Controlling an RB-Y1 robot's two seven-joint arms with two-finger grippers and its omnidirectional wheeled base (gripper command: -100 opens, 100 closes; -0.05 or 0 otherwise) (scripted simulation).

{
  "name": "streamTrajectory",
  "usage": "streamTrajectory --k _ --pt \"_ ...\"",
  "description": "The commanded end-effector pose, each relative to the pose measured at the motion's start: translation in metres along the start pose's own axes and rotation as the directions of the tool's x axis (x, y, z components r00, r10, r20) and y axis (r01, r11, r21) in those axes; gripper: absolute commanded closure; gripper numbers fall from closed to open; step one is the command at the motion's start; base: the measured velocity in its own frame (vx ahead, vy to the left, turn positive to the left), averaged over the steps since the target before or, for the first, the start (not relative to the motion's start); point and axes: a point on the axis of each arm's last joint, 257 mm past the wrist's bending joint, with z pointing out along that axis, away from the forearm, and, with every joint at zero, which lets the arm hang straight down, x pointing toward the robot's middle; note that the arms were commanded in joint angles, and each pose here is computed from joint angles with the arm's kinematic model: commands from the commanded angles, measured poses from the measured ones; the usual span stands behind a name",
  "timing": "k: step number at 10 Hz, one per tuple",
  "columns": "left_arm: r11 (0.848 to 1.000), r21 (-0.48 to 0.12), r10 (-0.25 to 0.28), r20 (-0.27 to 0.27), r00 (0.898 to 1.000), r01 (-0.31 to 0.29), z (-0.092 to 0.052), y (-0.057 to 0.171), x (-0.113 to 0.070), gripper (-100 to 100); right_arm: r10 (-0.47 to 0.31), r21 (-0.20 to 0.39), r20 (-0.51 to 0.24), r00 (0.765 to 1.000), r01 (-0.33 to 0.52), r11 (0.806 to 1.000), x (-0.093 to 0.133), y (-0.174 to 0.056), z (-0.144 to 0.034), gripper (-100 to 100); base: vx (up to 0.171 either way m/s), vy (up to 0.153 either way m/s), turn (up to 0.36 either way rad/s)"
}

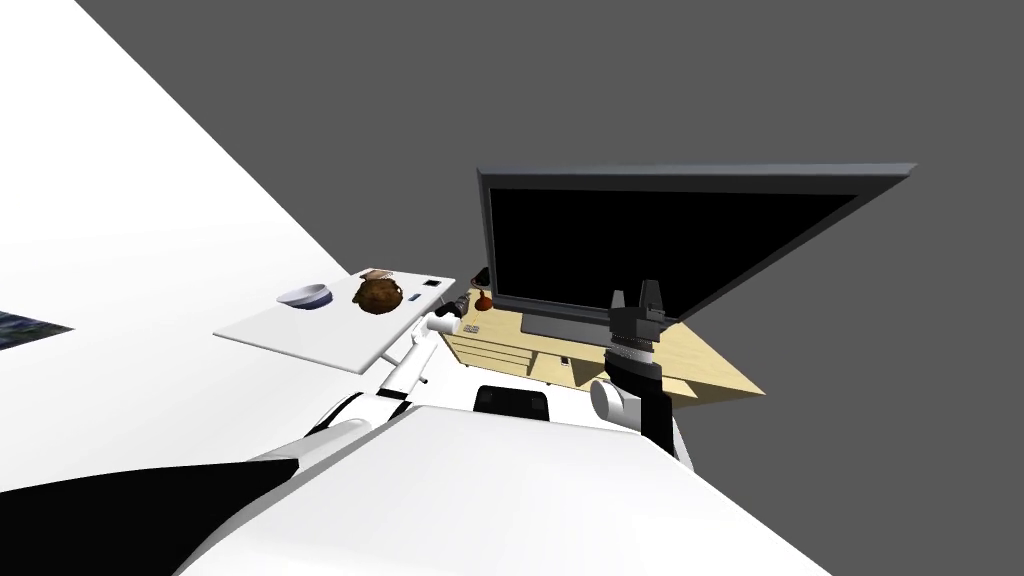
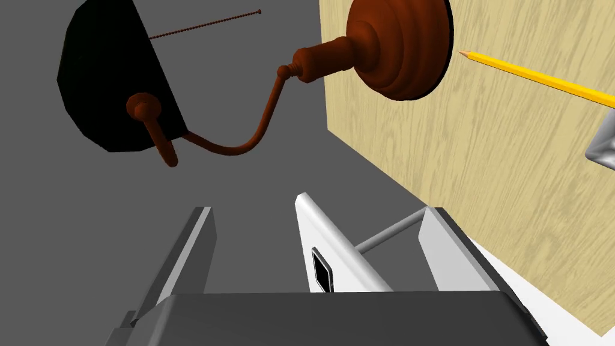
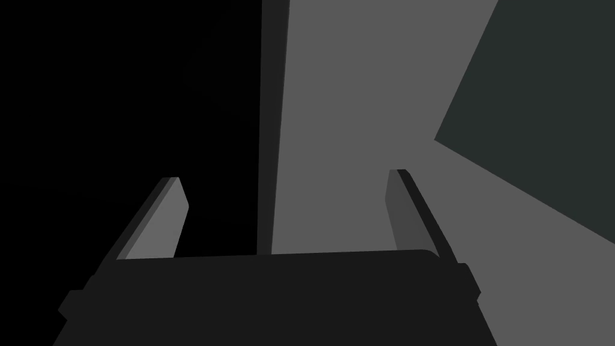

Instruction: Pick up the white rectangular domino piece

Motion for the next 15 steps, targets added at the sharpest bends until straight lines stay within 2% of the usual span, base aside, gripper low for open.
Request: streamTrajectory --k 1,4,5,8,9,10,11,12,13,14,15 --pt "0.997 -0.073 -0.015 -0.004 1.000 0.015 0.007 0.019 0.000 -100 0.000 0.000 0.000 1.000 0.000 1.000 0.000 0.000 0.000 0 0.024 0.022 -0.088" --pt "0.984 -0.176 -0.029 -0.006 1.000 0.027 0.011 0.047 0.002 -100 0.000 0.000 0.000 1.000 0.000 1.000 0.000 0.000 0.000 0 0.026 0.024 -0.056" --pt "0.974 -0.222 -0.042 -0.010 0.999 0.039 0.015 0.058 0.004 -100 0.000 0.000 0.000 1.000 0.000 1.000 0.000 0.000 0.000 0 0.029 0.029 -0.098" --pt "0.946 -0.320 -0.057 -0.012 0.998 0.050 0.014 0.087 0.007 -100 0.000 0.000 0.000 1.000 0.000 1.000 0.000 0.000 0.000 0 0.025 0.027 -0.052" --pt "0.925 -0.375 -0.070 -0.015 0.997 0.060 0.014 0.104 0.011 -100 0.000 0.000 0.000 1.000 0.000 1.000 0.000 0.000 0.000 0 0.028 0.026 -0.077" --pt "0.920 -0.387 -0.070 -0.015 0.997 0.059 0.013 0.107 0.011 -100 0.000 0.000 0.000 1.000 0.000 1.000 0.000 0.000 0.000 0 0.023 0.027 -0.039" --pt "0.894 -0.443 -0.084 -0.017 0.996 0.068 0.011 0.124 0.015 -100 0.000 0.000 0.000 1.000 0.000 1.000 0.000 0.000 0.000 0 0.030 0.035 -0.077" --pt "0.891 -0.450 -0.084 -0.017 0.996 0.067 0.010 0.126 0.015 -100 0.000 0.000 0.000 1.000 0.000 1.000 0.000 0.000 0.000 0 0.023 0.029 -0.045" --pt "0.859 -0.507 -0.096 -0.019 0.995 0.073 0.006 0.143 0.020 -100 0.000 0.000 0.000 1.000 0.000 1.000 0.000 0.000 0.000 0 0.028 0.034 -0.064" --pt "0.858 -0.509 -0.097 -0.019 0.995 0.074 0.006 0.144 0.020 -100 0.000 0.000 0.000 1.000 0.000 1.000 0.000 0.000 0.000 0 0.022 0.029 -0.035" --pt "0.829 -0.554 -0.108 -0.023 0.994 0.077 0.002 0.156 0.026 -100 0.000 0.000 0.000 1.000 0.000 1.000 0.000 0.000 0.000 0 0.025 0.027 -0.063"
